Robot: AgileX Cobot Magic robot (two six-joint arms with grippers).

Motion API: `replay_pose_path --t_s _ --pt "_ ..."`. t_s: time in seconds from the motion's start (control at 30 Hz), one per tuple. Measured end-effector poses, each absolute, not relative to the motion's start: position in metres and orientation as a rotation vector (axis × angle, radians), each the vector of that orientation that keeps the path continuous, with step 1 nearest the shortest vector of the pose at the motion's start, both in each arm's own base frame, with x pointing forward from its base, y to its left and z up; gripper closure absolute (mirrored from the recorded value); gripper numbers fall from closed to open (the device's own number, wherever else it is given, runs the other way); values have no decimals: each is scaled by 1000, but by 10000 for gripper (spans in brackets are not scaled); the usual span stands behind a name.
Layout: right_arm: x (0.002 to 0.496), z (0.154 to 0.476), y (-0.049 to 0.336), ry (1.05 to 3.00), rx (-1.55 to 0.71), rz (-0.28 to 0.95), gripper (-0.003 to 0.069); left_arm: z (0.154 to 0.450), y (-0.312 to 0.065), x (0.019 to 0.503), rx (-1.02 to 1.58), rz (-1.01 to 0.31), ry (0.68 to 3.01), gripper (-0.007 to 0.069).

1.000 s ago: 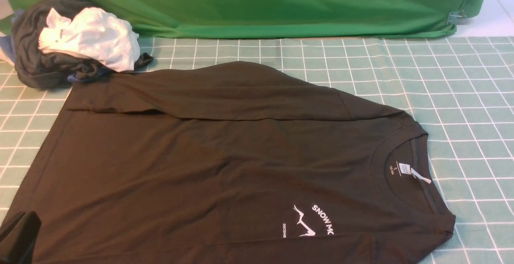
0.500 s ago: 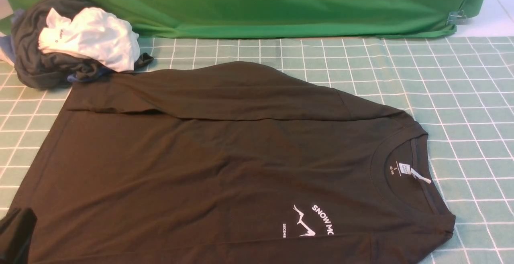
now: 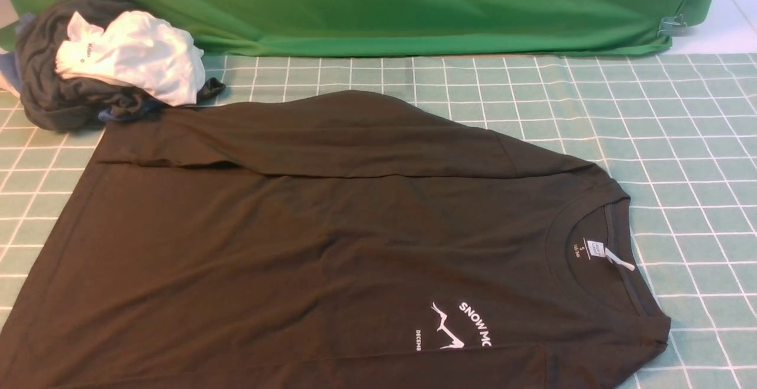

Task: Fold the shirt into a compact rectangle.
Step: 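Grasp the left edge of the dark T-shirt lying flat on the table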

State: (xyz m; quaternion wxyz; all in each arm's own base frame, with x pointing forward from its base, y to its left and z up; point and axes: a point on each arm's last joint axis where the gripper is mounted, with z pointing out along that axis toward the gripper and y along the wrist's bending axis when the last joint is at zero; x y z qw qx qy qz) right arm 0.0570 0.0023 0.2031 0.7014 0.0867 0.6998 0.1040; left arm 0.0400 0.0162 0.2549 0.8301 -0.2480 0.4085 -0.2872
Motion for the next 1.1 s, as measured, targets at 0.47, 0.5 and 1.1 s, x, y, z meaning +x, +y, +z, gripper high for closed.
replay_pose_path --t_s 0.47,0.5,1.1 --pt "52 232 -12 1143 626 629 435 334 -11 92 -316 -333 2160 610" --pt "52 235 -9 1164 630 664 459 328 -11 102 -299 -313 2258 610" --pt "105 350 41 2097 -234 482 630 220 6 172 -321 79 2998 610"
